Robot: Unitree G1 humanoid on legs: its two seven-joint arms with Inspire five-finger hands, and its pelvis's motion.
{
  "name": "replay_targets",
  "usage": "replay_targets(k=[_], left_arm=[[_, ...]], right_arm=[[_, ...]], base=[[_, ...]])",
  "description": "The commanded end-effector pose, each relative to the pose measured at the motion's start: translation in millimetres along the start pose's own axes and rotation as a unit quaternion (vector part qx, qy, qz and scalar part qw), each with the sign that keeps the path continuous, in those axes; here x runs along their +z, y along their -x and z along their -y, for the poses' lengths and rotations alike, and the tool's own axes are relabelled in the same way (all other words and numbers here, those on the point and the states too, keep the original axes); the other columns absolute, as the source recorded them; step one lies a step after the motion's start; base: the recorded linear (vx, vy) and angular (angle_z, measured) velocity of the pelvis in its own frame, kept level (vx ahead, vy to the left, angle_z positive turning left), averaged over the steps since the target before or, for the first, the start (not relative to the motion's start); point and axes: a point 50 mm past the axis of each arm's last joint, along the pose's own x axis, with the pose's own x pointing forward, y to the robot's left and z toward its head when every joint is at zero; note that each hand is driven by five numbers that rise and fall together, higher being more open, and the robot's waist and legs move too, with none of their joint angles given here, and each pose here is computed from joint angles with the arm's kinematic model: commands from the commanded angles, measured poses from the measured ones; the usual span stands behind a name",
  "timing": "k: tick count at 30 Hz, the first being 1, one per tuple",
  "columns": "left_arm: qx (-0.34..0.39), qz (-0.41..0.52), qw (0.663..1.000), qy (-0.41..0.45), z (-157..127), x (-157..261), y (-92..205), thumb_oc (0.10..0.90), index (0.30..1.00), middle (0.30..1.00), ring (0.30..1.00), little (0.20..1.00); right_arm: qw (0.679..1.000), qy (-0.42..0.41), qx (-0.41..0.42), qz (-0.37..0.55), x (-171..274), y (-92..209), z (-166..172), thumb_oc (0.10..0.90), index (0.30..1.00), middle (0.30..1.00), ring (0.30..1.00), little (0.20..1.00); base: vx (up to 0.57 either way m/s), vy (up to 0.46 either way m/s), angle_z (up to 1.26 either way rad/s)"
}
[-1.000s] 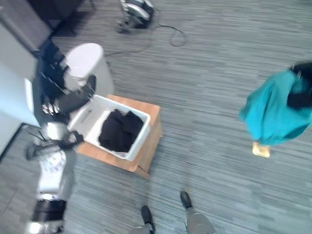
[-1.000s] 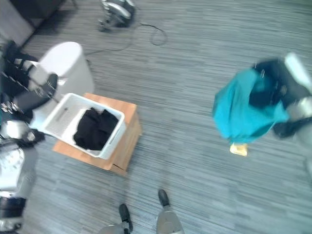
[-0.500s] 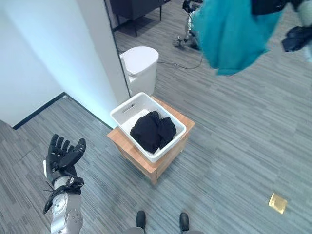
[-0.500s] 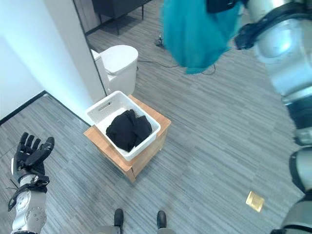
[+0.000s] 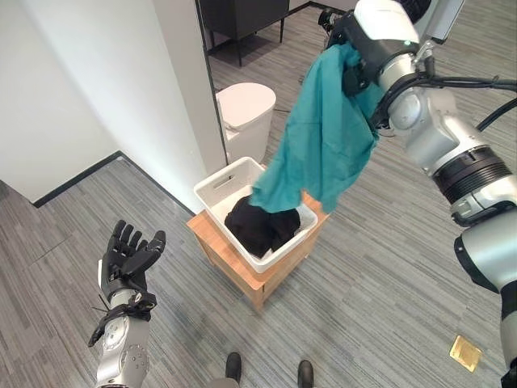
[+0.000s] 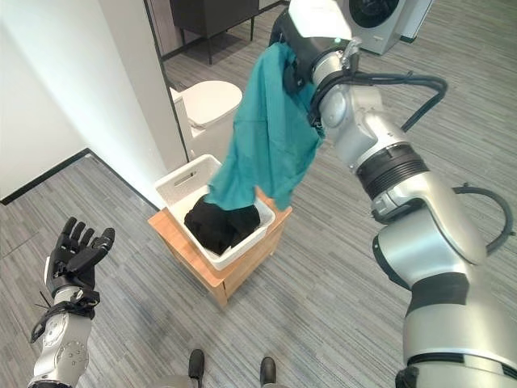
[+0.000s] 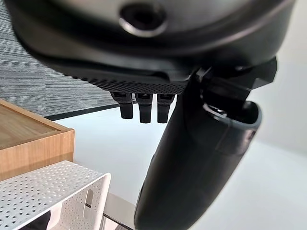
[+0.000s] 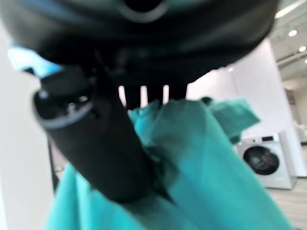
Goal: Pick up bed clothes into laundry basket.
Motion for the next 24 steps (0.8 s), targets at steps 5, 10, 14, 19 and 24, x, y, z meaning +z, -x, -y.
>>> replay_targets(k=[5,10,14,19,24], left_arm=[[-0.079,0.102,0.991,-0.023,22.7,46.3,-7.1,0.8,0.9,0.9,0.9,0.9],[-0.059,0.077,0.995,0.015,11.5,35.1,2.0,0.8,0.9,0.9,0.9,0.9],[-0.057,0.059,0.996,0.021,8.5,26.5,5.3,0.8,0.9,0.9,0.9,0.9],[-0.061,0.067,0.996,0.006,5.6,31.4,5.9,0.8,0.9,0.9,0.9,0.9],[-0.058,0.079,0.995,-0.004,4.4,36.7,5.4,0.8,0.9,0.9,0.9,0.9]], right_arm=[[0.994,0.028,-0.076,0.074,49.7,-12.1,37.6,0.4,0.3,0.3,0.3,0.3],[0.993,0.062,-0.084,0.054,41.3,-15.8,49.2,0.4,0.3,0.3,0.3,0.3],[0.994,0.08,-0.069,0.006,23.2,-20.5,44.2,0.4,0.3,0.3,0.3,0.3],[0.991,0.127,-0.049,-0.008,20.5,-23.7,44.4,0.4,0.3,0.3,0.3,0.3],[0.992,0.117,-0.044,0.002,31.9,-26.6,40.8,0.4,0.3,0.3,0.3,0.3]], base=[[0.0,0.0,0.0],[0.0,0.013,0.02],[0.01,0.016,0.08],[0.0,0.006,0.03],[0.01,0.003,0.0]])
